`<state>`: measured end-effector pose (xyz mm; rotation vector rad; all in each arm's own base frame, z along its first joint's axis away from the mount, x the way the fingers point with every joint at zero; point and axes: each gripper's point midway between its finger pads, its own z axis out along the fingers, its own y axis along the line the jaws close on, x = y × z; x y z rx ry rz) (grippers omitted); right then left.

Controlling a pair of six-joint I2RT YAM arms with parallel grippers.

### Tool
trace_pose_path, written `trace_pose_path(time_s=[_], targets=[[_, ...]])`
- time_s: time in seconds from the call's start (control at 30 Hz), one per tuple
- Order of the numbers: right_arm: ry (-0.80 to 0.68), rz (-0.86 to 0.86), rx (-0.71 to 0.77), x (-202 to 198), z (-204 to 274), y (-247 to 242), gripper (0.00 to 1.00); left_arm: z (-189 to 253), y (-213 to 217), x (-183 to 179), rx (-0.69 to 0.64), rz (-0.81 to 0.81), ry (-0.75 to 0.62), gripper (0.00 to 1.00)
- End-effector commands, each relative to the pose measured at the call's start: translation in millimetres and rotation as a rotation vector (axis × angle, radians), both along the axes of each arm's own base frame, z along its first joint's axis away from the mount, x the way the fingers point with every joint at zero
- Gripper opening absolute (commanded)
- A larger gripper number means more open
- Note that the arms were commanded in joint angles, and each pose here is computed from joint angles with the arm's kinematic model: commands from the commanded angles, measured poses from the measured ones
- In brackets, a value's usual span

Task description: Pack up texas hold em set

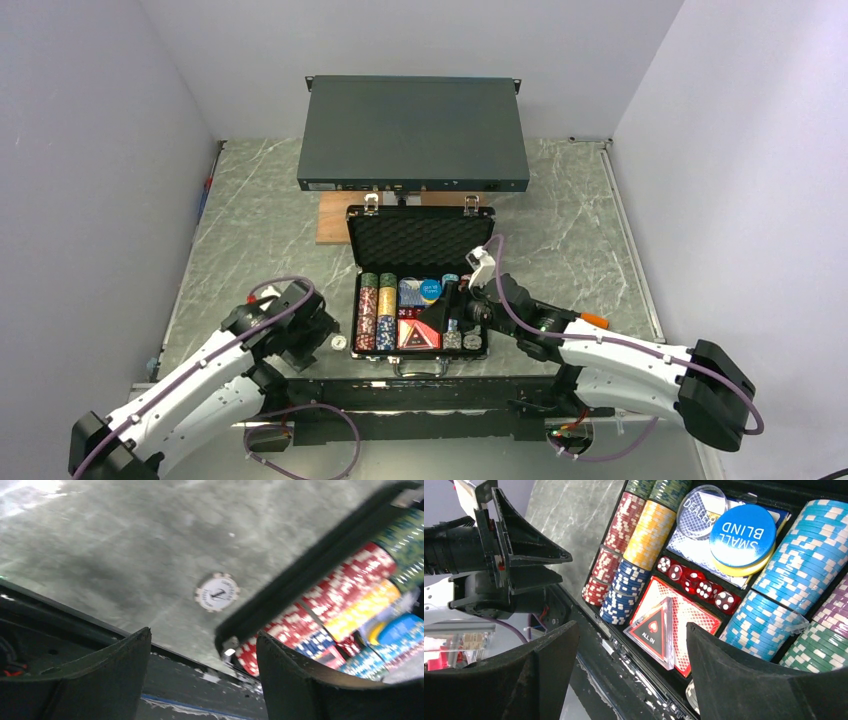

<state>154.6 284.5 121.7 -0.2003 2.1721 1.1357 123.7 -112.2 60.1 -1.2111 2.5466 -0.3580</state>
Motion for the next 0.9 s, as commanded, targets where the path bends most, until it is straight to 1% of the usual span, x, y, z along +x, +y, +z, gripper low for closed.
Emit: trace_pose_path(time_s=[0.0,0.07,0.13,0.23,0.4,0.5,0.63,0.87], targets=[[-0.031,0.002,0.012,5,15,6,0.8,-15,21,-11,0.032,0.201,0.077,0.79],[-0.031,-0.003,0.004,5,14,4,0.8,-19,27,-11,0.085,0.202,0.107,0.78],[-0.033,-0.014,-0.001,5,14,1,0.81,-22,26,-7,0.117,0.162,0.148,0.76],[-0.037,-0.027,-0.001,5,14,-4,0.81,-23,16,7,0.111,0.1,0.172,0.73],[-0.039,-0.031,-0.004,4,14,-7,0.81,-22,2,17,0.107,0.051,0.222,0.73],[-0.041,-0.033,-0.001,4,15,-7,0.81,-25,-7,16,0.08,0.031,0.261,0.73],[-0.039,-0.034,0.006,4,14,-7,0.81,-29,-9,7,0.077,0.04,0.324,0.74],[-0.039,-0.034,0.011,3,13,-7,0.81,-39,-19,10,0.044,0.04,0.338,0.74]])
